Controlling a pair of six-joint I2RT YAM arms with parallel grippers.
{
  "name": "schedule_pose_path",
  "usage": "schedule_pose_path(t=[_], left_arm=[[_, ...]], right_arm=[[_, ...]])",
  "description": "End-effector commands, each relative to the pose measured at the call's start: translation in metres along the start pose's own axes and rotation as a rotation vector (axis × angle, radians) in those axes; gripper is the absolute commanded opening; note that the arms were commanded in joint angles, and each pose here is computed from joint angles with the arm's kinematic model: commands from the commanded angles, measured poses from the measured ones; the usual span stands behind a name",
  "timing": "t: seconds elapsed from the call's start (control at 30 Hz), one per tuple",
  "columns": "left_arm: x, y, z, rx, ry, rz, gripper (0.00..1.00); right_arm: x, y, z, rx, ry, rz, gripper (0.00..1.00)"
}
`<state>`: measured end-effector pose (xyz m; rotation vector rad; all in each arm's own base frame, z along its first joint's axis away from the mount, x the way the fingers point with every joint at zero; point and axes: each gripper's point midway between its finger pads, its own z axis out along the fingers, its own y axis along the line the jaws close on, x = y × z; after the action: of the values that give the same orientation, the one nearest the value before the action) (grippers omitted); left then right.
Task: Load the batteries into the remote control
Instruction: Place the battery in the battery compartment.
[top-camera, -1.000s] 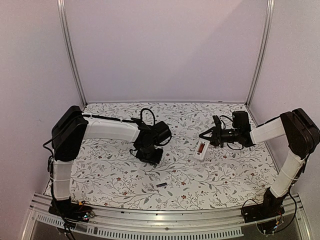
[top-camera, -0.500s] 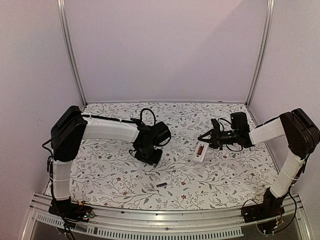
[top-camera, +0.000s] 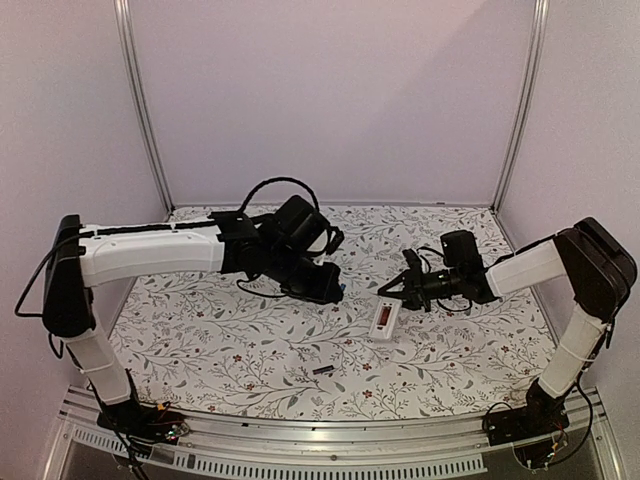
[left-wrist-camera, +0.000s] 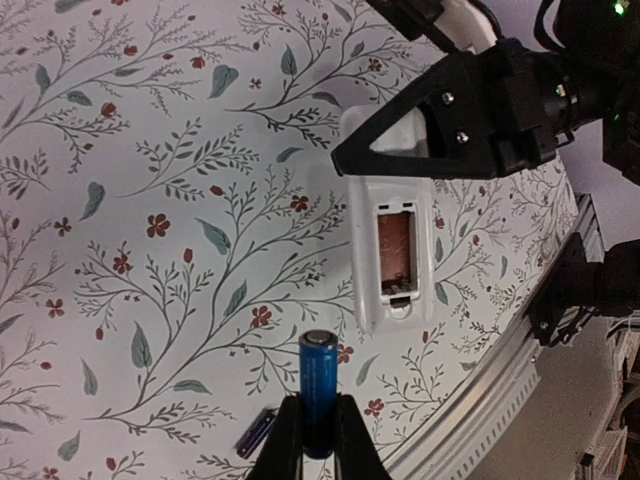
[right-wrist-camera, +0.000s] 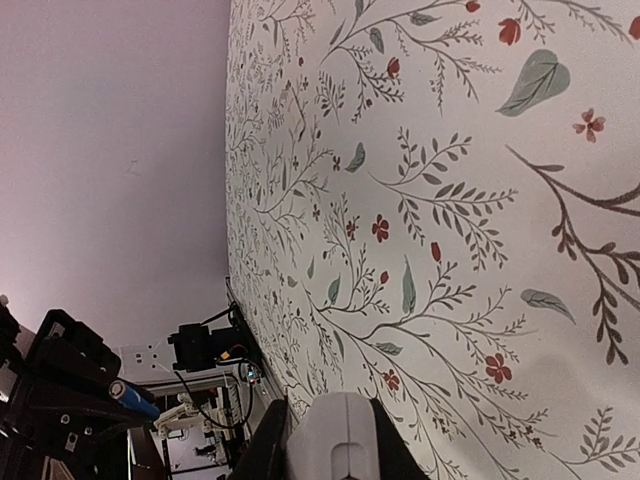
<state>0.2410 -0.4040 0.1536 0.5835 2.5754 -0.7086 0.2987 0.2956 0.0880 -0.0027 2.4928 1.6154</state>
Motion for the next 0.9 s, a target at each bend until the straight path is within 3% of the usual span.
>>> schedule_pose_path(t=[0.0,0.33,0.87], left_arm=[[0.021,-0.039,0.009,0.214,0.122,-0.070,0.00],[0.042,-0.055,0.025,0.275,0.217,-0.133,0.00],[0.048,-0.009,0.043,0.101,0.266,-0.260,0.00]], right_arm=[[-0.001,0.011,0.013,0.005,-0.010,0.005,0.00],[0.009,0.041,0.040,-0.059,0.033,-0.025,0.00],[0.010,0.052,0.048,-0.092,0.038,-0.040,0.00]])
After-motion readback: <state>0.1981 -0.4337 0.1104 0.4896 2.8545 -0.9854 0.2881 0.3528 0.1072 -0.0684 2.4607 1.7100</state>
